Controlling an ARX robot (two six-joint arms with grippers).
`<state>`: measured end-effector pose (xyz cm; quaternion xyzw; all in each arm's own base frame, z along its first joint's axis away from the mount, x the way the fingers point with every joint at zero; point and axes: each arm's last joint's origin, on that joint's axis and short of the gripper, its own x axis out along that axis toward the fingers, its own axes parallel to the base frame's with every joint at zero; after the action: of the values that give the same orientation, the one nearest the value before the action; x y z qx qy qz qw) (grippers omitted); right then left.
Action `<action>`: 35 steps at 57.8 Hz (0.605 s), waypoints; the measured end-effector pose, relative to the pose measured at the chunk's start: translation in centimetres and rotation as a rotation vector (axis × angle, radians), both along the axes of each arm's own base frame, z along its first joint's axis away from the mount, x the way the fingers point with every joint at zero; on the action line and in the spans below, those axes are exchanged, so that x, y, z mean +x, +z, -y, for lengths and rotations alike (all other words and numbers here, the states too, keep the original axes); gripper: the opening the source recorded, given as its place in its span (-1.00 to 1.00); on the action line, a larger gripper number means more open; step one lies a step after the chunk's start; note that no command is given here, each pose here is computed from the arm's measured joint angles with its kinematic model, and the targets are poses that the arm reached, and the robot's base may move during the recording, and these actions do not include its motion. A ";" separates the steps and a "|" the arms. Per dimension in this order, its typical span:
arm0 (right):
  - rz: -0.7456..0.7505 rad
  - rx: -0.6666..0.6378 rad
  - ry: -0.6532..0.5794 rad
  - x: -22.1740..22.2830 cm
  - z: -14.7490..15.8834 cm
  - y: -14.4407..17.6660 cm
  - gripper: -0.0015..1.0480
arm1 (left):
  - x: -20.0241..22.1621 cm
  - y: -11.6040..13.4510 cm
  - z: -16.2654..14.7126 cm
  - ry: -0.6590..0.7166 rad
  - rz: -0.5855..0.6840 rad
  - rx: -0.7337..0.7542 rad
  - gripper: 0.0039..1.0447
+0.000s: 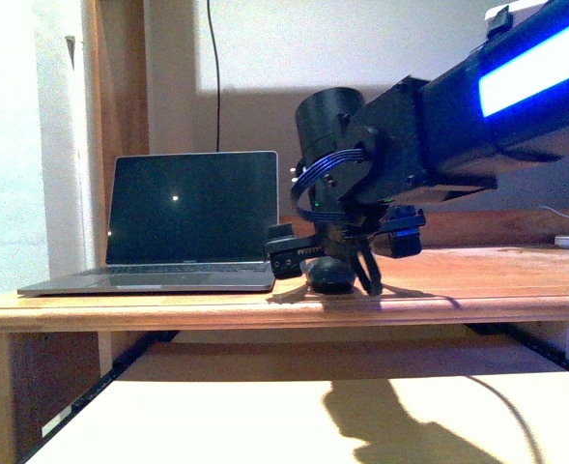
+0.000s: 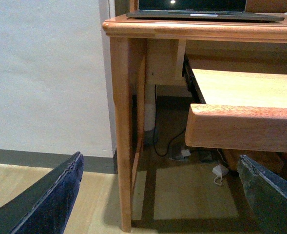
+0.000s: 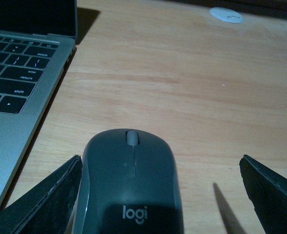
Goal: Place mouse
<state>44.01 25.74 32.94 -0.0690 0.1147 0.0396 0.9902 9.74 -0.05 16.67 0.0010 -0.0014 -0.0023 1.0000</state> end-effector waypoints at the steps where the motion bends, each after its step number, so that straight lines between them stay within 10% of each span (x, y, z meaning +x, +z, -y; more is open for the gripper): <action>1: 0.002 0.004 0.003 -0.1 0.2 0.1 0.86 | 0.0 0.0 0.0 0.000 0.000 0.000 0.86; 15: 0.158 0.200 0.213 -10.2 12.4 4.4 0.86 | 0.0 0.0 0.0 0.000 0.000 0.000 0.86; 35: -0.033 0.220 0.413 -23.9 22.3 -8.0 0.86 | 0.0 0.0 0.0 0.000 0.000 0.000 0.86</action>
<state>20.15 3.43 24.97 0.0178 0.1092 0.2549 0.9606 9.74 -0.05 16.67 0.0010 -0.0012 -0.0023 1.0000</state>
